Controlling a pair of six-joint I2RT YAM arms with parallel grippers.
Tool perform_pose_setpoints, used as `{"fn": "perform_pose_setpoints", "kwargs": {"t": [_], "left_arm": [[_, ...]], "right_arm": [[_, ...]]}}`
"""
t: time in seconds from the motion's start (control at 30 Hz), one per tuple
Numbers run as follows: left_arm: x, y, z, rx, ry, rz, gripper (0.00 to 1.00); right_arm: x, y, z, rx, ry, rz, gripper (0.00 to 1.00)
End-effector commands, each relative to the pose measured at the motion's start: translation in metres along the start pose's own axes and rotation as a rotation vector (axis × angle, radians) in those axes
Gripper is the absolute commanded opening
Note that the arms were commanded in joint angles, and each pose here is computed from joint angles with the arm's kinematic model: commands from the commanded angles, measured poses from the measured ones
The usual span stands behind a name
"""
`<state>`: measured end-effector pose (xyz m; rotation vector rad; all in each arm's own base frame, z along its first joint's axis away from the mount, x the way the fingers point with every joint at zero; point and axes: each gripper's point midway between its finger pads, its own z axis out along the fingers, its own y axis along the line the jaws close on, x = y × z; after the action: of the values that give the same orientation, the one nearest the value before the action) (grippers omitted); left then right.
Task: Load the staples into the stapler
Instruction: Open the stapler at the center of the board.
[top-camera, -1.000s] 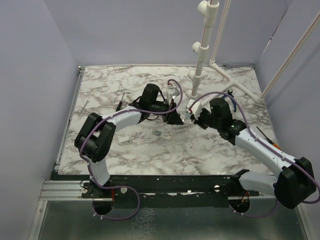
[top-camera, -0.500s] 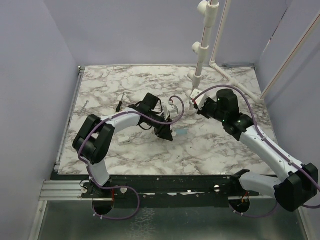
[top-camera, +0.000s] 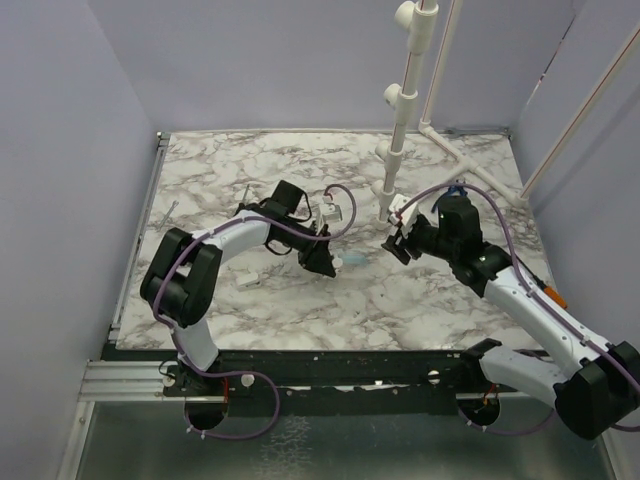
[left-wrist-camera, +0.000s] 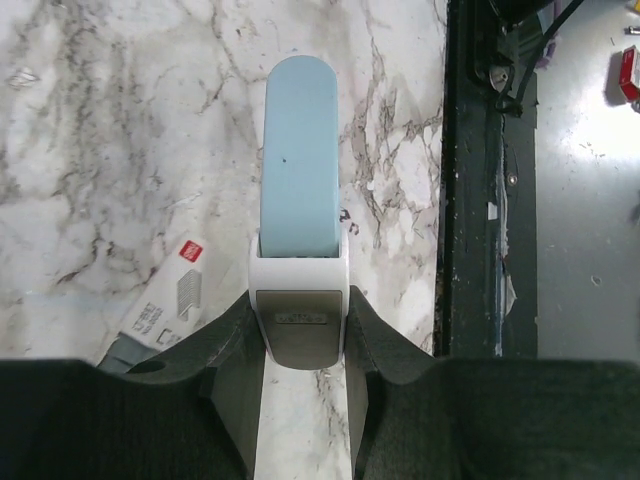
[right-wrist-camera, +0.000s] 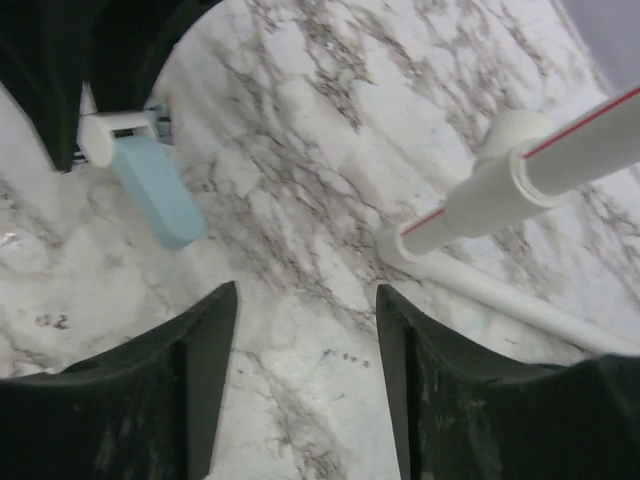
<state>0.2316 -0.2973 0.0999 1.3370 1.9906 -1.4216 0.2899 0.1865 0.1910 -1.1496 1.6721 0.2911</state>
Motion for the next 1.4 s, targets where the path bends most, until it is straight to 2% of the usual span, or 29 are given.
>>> {"fn": "perform_pose_setpoints", "kwargs": {"t": [0.0,0.1,0.2,0.43,0.63,0.73,0.97,1.2,1.27,1.37], "left_arm": [[-0.042,-0.009,-0.020,0.017,-0.107,0.152,0.00],[-0.057,-0.011,-0.023,0.014,-0.133,0.172,0.00],[-0.065,-0.012,-0.023,0.019,-0.147,0.155,0.00],[-0.062,-0.023,-0.010,0.069,-0.126,0.065,0.02],[-0.059,-0.032,-0.002,0.108,-0.110,0.030,0.04],[-0.057,-0.033,0.001,0.127,-0.105,0.004,0.04],[-0.049,-0.028,0.006,0.133,-0.090,-0.036,0.05],[-0.042,-0.015,0.008,0.079,-0.057,-0.029,0.26],[-0.038,-0.008,0.009,0.059,-0.026,-0.026,0.28],[-0.036,0.002,0.012,0.037,0.003,-0.022,0.33]], "right_arm": [[-0.018,0.034,-0.002,-0.200,-0.093,0.088,0.65],[-0.019,0.052,-0.001,-0.326,-0.104,0.062,0.77],[-0.008,0.055,0.005,-0.351,-0.073,0.019,0.89],[-0.003,0.046,0.017,-0.302,-0.031,-0.121,0.90],[0.005,0.049,0.031,-0.284,0.002,-0.206,0.84],[0.008,0.051,0.036,-0.280,-0.001,-0.213,0.76],[0.006,0.051,0.033,-0.268,-0.013,-0.246,0.40],[0.016,0.061,0.019,-0.318,0.049,-0.207,0.13],[0.022,0.067,0.013,-0.343,0.084,-0.168,0.09],[0.031,0.080,0.004,-0.389,0.129,-0.088,0.07]]}}
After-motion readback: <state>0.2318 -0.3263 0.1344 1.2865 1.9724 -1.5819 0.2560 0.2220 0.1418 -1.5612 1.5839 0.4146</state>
